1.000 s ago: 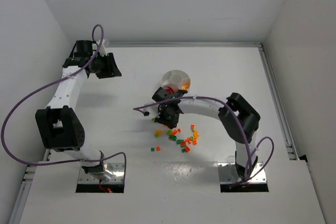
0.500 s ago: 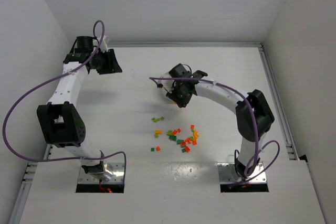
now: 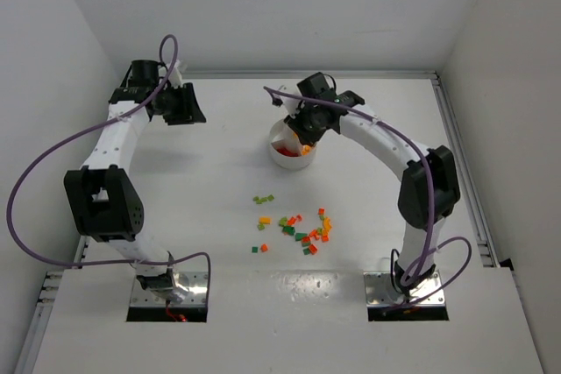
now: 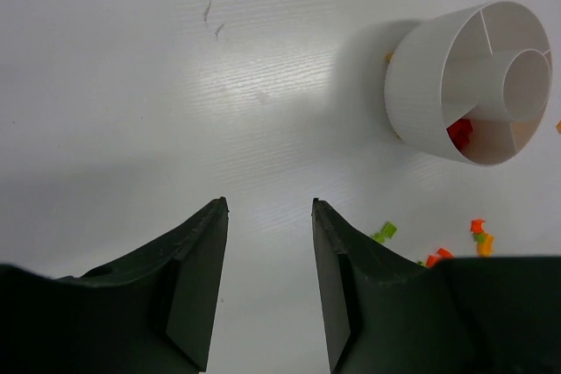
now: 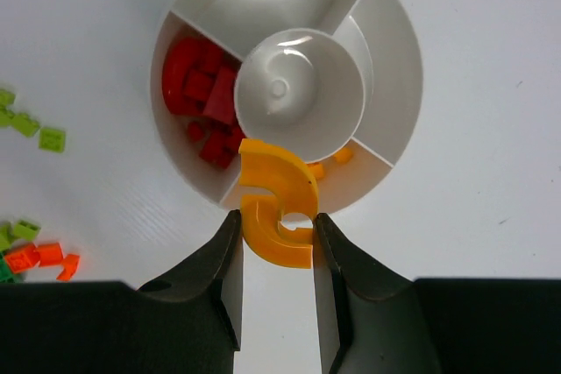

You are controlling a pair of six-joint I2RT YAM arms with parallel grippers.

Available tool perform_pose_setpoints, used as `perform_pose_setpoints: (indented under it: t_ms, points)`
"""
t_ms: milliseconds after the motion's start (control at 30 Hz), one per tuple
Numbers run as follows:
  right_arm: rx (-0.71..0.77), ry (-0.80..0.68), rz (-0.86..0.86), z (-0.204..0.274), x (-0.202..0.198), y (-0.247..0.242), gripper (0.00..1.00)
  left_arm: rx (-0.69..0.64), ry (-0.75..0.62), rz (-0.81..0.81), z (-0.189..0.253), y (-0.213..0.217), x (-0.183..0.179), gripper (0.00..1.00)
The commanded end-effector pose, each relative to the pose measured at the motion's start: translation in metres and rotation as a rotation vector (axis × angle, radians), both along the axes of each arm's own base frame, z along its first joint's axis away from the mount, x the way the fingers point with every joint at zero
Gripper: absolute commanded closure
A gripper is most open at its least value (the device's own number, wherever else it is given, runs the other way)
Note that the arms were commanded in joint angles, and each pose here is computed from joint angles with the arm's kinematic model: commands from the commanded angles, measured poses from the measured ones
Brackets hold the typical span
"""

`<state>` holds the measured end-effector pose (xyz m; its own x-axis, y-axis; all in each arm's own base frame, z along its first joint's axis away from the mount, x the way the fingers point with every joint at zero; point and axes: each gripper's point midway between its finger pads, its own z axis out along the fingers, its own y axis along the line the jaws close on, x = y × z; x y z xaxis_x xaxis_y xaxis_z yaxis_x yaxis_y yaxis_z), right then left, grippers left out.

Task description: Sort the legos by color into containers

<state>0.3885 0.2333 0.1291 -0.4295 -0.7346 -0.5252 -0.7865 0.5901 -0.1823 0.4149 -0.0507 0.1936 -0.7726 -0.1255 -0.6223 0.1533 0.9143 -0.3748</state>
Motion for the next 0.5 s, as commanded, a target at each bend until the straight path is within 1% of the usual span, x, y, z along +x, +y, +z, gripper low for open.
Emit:
perform_pose_setpoints:
  t_ms: [0,67,200,233,267,467]
  points:
    - [0.092,-0.006,-0.052,0.015,0.019,0.004,1.00,0.000,-0.042,-0.020,0.015,-0.003,0.006,0.51]
    - [0.134,-0.005,-0.062,0.024,0.023,0.006,1.00,-0.008,-0.034,-0.027,0.012,-0.005,0.007,0.51]
    - [0.193,0.061,-0.103,0.018,0.023,0.001,1.00,-0.008,-0.043,-0.027,0.016,-0.005,0.008,0.51]
    - [0.200,0.089,-0.091,0.011,0.017,0.003,1.00,-0.008,-0.043,-0.027,0.016,-0.005,0.008,0.51]
    - [0.207,0.092,-0.096,0.012,0.019,0.000,1.00,-0.009,-0.025,-0.027,0.011,-0.005,0.007,0.51]
    - [0.219,0.126,-0.100,0.004,0.013,-0.007,1.00,-0.016,-0.025,-0.033,0.011,-0.006,0.009,0.50]
